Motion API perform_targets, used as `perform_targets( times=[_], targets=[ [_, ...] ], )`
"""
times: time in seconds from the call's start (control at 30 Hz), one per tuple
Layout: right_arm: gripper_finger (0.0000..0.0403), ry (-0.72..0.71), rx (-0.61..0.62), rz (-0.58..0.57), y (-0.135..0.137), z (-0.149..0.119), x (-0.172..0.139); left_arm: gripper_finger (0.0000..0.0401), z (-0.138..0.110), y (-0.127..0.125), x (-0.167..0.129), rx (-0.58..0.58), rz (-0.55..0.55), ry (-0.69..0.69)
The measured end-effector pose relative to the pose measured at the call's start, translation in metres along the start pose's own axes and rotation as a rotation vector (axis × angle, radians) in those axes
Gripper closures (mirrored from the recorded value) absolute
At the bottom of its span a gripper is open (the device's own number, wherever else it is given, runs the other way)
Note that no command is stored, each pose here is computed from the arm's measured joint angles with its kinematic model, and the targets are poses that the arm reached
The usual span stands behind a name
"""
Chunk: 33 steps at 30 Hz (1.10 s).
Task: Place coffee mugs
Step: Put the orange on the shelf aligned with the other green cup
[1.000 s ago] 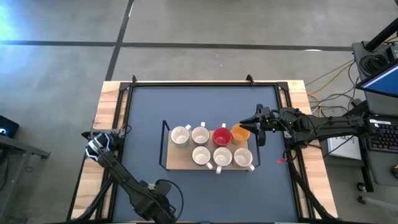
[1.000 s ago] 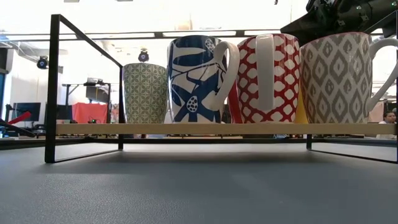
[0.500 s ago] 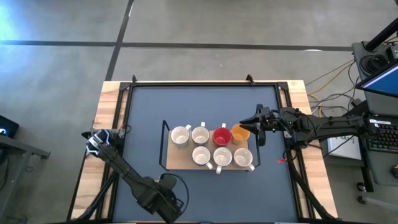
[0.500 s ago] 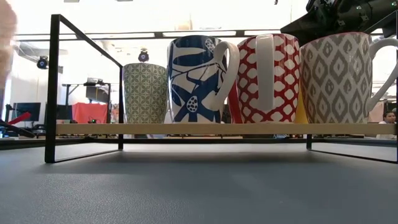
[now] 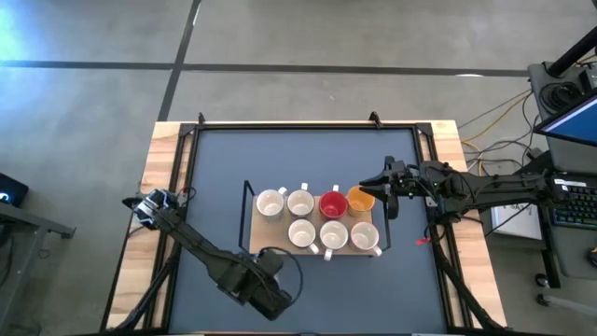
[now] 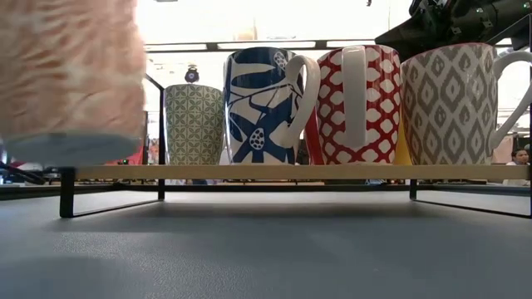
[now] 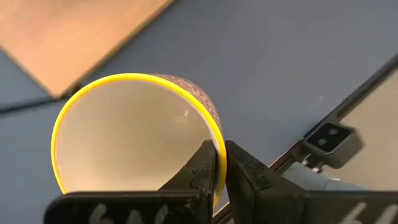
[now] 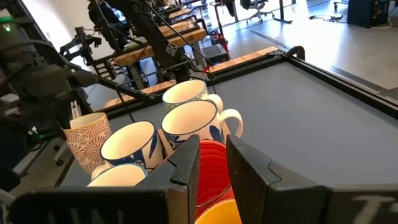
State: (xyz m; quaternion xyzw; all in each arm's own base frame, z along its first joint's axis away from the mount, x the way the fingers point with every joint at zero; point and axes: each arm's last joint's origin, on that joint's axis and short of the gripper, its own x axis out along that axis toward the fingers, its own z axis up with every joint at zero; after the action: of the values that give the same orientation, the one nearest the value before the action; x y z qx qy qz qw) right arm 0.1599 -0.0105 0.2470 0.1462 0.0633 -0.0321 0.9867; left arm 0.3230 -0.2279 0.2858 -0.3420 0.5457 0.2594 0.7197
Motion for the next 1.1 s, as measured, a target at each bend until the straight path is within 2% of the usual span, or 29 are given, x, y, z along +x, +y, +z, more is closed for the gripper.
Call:
perform_targets(
  times=[0.63, 1.0, 1.1],
  targets=[
    [0.0335, 0.000, 0.000, 0.000, 0.000, 0.000, 0.000, 0.0393, 0.060, 0.011, -0.001, 0.148, 0.055, -0.052],
    [0.0335, 0.000, 0.000, 0.000, 0.000, 0.000, 0.000, 0.0393, 0.074, 0.019, 0.001, 0.248, 0.117, -0.042],
    [0.0335, 0.000, 0.000, 0.000, 0.000, 0.000, 0.000, 0.0393, 0.077, 0.022, 0.001, 0.246, 0.135, -0.039]
  ],
)
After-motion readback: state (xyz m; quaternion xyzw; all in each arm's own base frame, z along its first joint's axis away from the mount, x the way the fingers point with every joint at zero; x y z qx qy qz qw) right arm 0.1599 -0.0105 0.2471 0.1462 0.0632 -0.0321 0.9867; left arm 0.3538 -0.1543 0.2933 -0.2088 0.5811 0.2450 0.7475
